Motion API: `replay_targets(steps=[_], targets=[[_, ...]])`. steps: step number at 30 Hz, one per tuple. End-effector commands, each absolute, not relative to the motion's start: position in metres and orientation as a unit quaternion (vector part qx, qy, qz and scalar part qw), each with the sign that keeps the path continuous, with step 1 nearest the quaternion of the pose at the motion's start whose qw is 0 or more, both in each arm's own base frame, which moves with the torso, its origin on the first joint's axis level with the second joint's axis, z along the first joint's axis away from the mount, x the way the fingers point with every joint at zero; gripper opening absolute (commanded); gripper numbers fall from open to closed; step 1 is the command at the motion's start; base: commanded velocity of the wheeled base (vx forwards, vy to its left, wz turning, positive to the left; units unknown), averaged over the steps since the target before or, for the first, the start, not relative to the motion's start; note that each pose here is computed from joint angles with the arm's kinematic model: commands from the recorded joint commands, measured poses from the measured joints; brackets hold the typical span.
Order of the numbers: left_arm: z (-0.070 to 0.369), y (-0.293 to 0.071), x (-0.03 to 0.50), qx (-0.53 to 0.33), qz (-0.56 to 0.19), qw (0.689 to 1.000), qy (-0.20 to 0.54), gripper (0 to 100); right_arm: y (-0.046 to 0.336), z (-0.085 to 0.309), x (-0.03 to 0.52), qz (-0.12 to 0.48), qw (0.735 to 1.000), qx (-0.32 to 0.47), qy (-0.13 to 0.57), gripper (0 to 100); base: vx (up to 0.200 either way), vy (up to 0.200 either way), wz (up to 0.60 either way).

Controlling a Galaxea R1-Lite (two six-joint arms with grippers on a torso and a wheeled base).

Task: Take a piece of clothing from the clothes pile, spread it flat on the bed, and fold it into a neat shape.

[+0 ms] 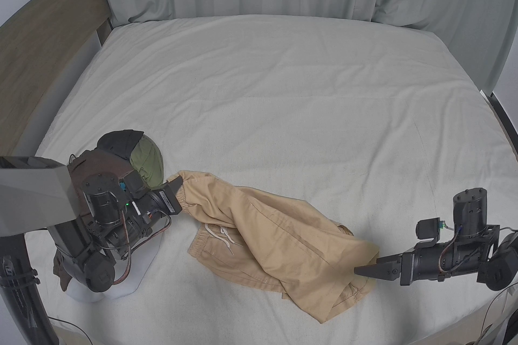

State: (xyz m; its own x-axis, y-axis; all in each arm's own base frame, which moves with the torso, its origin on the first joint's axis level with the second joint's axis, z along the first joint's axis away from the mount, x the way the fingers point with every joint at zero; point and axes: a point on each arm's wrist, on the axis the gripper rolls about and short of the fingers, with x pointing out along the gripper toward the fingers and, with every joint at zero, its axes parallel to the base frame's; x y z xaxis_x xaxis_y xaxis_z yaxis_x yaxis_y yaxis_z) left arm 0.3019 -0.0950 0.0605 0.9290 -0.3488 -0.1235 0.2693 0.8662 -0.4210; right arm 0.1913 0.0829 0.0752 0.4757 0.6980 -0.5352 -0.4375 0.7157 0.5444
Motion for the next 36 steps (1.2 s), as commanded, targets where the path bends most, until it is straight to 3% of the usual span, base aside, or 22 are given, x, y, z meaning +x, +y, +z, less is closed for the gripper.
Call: replay_targets(steps=[1, 36], targets=[[0.061, -0.095, 0.302, -0.204, -0.161, 0.961, 0.095, 0, 0.087, 0.048, 0.194, 0.327, 0.827, 0.169, 0.426, 100, 0.000, 0.000, 0.00], [0.062, -0.093, 0.303, -0.204, -0.159, 0.962, 0.092, 0, 0.099, -0.024, 0.212, 0.287, 0.833, 0.206, 0.426, 100, 0.000, 0.000, 0.00]])
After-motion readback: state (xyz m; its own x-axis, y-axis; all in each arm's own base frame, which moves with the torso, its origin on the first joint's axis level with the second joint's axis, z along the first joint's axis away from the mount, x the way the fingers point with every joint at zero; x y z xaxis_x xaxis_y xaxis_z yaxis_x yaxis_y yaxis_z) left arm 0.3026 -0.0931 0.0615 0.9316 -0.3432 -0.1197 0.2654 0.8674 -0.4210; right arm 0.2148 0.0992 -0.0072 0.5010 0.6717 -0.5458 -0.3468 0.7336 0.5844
